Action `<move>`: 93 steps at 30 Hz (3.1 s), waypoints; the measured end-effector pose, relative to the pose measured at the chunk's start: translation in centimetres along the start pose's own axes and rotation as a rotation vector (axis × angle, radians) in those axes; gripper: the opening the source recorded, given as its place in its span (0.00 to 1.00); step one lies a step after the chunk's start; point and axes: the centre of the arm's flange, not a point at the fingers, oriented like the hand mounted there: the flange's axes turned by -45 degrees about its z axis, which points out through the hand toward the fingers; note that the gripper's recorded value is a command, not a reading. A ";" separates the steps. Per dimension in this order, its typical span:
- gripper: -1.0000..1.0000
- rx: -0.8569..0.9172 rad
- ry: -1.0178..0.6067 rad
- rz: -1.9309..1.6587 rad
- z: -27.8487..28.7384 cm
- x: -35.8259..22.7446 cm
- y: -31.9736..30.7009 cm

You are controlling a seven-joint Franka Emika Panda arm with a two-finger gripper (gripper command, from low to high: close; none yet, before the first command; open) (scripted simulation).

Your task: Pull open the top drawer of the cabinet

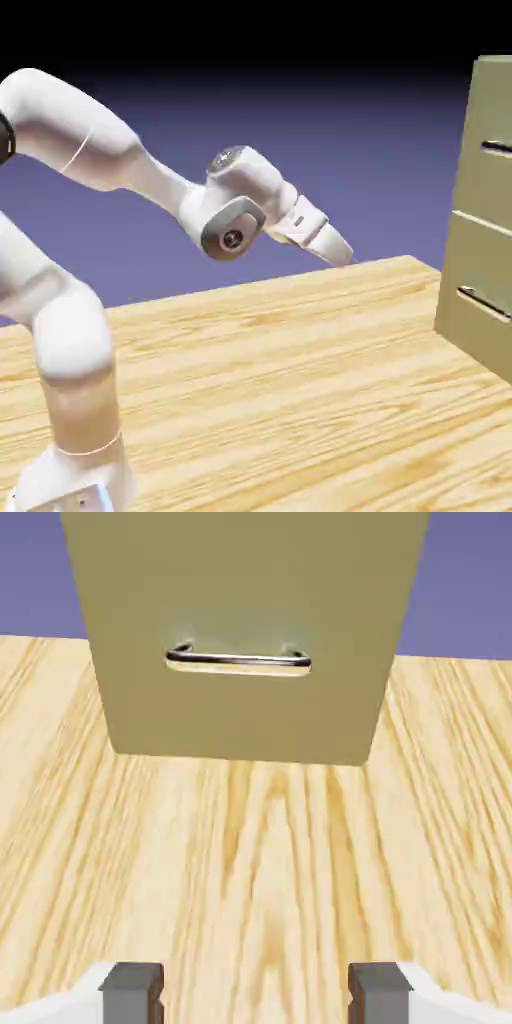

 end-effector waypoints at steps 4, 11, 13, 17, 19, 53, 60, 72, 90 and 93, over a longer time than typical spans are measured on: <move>0.50 0.045 0.115 -0.132 -3.2 4.9 -1.6; 0.50 0.085 0.312 -0.327 -9.1 12.0 -2.7; 0.50 0.088 0.366 -0.375 -10.7 13.7 -2.5; 0.50 0.081 0.466 -0.458 -13.5 16.8 -1.7; 0.50 0.073 0.512 -0.494 -14.6 18.1 -1.1; 0.50 -0.380 0.657 -1.011 5.6 30.8 8.5; 0.50 -0.506 0.581 -1.213 15.2 30.4 5.1; 0.50 -0.628 0.555 -1.412 22.4 31.9 0.2; 0.00 -0.619 0.524 -1.414 24.2 31.0 1.0; 0.00 -0.619 0.524 -1.414 23.3 30.2 0.9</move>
